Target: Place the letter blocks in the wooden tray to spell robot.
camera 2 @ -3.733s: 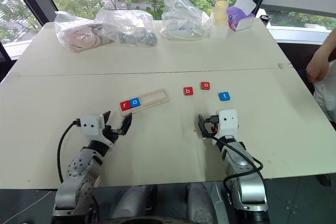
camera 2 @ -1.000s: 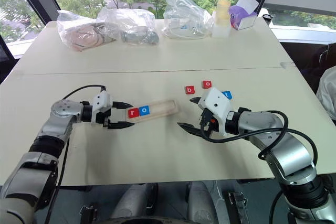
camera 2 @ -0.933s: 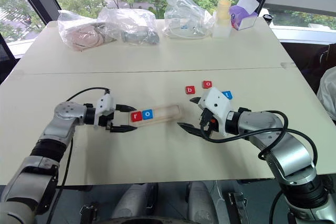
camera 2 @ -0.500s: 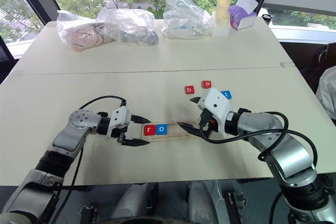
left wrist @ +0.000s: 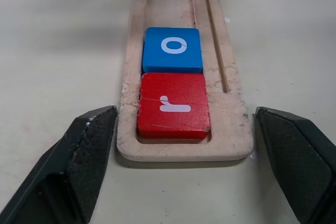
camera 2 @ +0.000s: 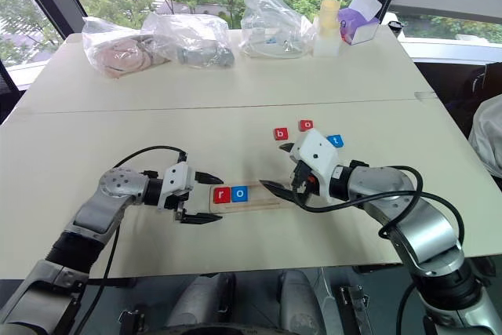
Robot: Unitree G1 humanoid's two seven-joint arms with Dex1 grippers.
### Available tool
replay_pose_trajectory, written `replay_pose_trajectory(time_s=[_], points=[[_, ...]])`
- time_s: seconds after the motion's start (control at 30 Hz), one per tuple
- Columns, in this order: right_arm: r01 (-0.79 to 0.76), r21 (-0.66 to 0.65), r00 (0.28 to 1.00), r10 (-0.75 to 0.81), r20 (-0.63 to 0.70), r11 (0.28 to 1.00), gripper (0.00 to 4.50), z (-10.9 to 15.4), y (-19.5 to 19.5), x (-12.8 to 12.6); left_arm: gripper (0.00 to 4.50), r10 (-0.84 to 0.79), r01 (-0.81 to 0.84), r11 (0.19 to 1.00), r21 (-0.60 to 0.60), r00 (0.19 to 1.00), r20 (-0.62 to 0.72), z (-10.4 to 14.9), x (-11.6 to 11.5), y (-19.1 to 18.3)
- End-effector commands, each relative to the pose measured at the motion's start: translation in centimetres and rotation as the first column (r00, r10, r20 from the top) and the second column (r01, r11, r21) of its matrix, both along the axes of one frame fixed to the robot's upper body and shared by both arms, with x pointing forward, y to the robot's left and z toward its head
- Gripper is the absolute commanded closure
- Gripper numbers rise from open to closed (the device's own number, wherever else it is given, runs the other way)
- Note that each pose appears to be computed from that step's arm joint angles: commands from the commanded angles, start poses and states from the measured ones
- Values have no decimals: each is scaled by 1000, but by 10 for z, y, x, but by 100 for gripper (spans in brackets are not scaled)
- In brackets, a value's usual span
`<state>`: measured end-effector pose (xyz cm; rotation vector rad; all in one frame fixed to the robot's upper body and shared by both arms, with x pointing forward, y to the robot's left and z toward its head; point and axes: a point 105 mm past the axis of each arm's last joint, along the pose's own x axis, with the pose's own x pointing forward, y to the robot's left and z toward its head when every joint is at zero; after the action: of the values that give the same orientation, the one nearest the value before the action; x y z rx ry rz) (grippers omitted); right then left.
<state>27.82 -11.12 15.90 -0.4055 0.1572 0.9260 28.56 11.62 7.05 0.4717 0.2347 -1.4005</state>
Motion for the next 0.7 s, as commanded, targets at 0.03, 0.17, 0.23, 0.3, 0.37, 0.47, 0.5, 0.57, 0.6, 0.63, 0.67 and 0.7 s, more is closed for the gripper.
replay_pose_trajectory(time_s=[0.03,0.17,0.23,0.3,0.37,0.47,0.5,0.57,0.6,0.63,0.67,0.7], points=[[125,-9,991,-124,51,992,0,3,-3,25,2,122,-119,990,70,991,-46,-12,-1,37],[296,25,955,-296,2,955,0,-5,0,59,2,222,-215,969,119,973,-56,-14,-12,76],[354,44,935,-353,-30,934,0,-8,2,70,2,250,-240,962,131,966,-69,-13,-21,89],[398,65,917,-394,-68,915,0,-11,6,78,2,274,-264,956,125,959,-70,-10,-28,99],[440,65,897,-434,-86,896,0,-14,8,87,2,297,-294,953,75,954,-46,0,-29,101],[470,60,881,-464,-91,880,0,-19,12,96,2,326,-327,944,-34,945,-32,21,-28,94],[474,62,879,-467,-95,878,0,-20,13,98,2,334,-335,940,-67,942,-33,27,-28,92],[480,67,876,-472,-99,875,0,-23,19,103,2,351,-352,928,-122,936,-32,37,-27,86],[482,63,874,-474,-106,874,0,-26,21,105,2,359,-360,923,-138,933,-34,40,-26,83],[486,61,871,-478,-113,872,0,-29,23,106,2,365,-366,919,-149,930,-36,41,-26,82],[493,60,867,-484,-121,868,0,-31,24,108,2,368,-369,917,-154,929,-35,42,-27,80],[498,60,863,-489,-125,865,0,-32,25,109,2,371,-372,915,-156,928,-35,42,-27,79]])
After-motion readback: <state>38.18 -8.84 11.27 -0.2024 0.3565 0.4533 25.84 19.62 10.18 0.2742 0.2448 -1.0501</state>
